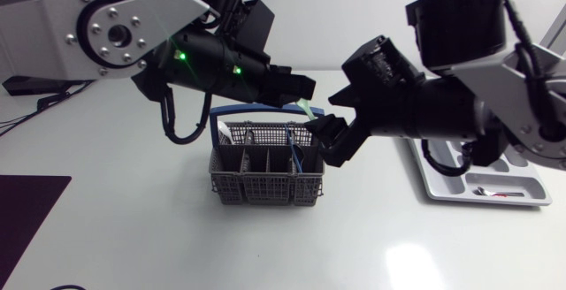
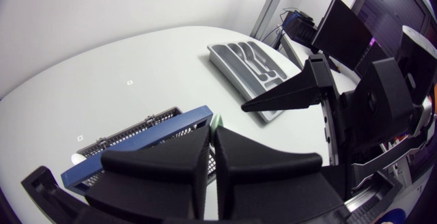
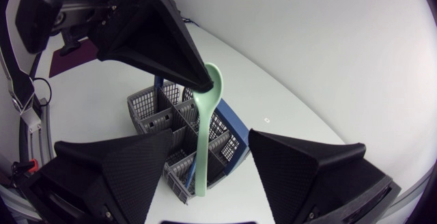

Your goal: Unload the cutlery basket into the drawer organizer.

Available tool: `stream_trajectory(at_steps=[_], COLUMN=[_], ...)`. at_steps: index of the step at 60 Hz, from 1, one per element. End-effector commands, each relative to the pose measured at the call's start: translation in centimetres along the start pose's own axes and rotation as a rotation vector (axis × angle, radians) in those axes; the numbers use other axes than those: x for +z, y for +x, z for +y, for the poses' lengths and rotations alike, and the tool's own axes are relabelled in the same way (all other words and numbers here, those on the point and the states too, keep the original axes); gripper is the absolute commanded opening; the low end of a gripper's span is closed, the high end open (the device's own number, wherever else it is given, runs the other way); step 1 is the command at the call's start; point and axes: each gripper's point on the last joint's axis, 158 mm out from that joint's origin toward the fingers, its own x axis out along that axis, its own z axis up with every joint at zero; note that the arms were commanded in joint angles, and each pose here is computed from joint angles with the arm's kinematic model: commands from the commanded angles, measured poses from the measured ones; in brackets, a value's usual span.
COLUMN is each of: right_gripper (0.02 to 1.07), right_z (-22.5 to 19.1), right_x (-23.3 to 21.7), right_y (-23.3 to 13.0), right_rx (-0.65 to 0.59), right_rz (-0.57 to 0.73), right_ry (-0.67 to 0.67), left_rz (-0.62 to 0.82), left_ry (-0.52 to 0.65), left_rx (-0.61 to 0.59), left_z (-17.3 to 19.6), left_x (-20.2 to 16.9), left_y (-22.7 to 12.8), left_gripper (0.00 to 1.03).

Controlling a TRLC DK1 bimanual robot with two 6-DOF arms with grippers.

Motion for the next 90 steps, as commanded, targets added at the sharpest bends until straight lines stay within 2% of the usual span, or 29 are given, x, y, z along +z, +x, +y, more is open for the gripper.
stream_trajectory(at_steps=[1, 19, 28, 42, 50, 56, 59, 60, 61, 63, 71, 83, 90], right_gripper=[0.69, 0.41, 0.17, 0.10, 0.08, 0.08, 0.08, 0.08, 0.08, 0.08, 0.08, 0.08, 0.08], right_z=[0.3, 0.1, 0.1, 1.0, 1.8, 2.3, 2.6, 2.6, 2.7, 2.8, 3.6, 2.5, 0.6], right_x=[0.8, 0.7, 0.5, -0.2, -0.5, -0.9, -1.0, -1.2, -1.3, -1.4, -2.3, -4.8, -7.5], right_y=[1.0, 2.8, 3.0, 3.1, 3.0, 2.8, 2.7, 2.6, 2.6, 2.4, 1.6, -1.2, -3.1], right_rx=[-0.017, -0.068, -0.072, -0.046, -0.020, -0.003, 0.010, 0.009, 0.013, 0.022, 0.059, 0.086, 0.094], right_rz=[-0.009, 0.002, 0.005, 0.012, 0.014, 0.022, 0.021, 0.025, 0.027, 0.028, 0.030, 0.046, 0.071], right_ry=[0.002, -0.029, -0.040, -0.065, -0.080, -0.092, -0.093, -0.094, -0.099, -0.100, -0.119, -0.137, -0.145], left_rz=[-0.005, -0.005, 0.002, 0.000, -0.007, -0.016, -0.021, -0.021, -0.032, -0.042, -0.089, -0.153, -0.166], left_ry=[-0.041, -0.053, -0.055, -0.060, -0.060, -0.058, -0.057, -0.057, -0.055, -0.054, -0.052, -0.065, -0.059], left_rx=[-0.006, -0.029, -0.026, -0.022, -0.021, -0.023, -0.024, -0.024, -0.023, -0.024, -0.013, 0.037, 0.072], left_z=[0.3, 0.1, 0.2, 0.5, 0.6, 0.5, 0.4, 0.4, 0.4, 0.4, 1.1, 3.8, 5.8], left_x=[0.9, 1.2, 0.9, 0.8, 1.0, 1.3, 1.5, 1.5, 1.8, 2.1, 3.5, 4.8, 4.2], left_y=[0.1, -0.2, 0.0, -0.2, -0.4, -0.7, -0.8, -0.8, -1.0, -1.2, -2.1, -4.1, -4.6], left_gripper=[0.04, 0.04, 0.04, 0.04, 0.13, 0.23, 0.32, 0.33, 0.39, 0.44, 0.58, 0.62, 0.62])
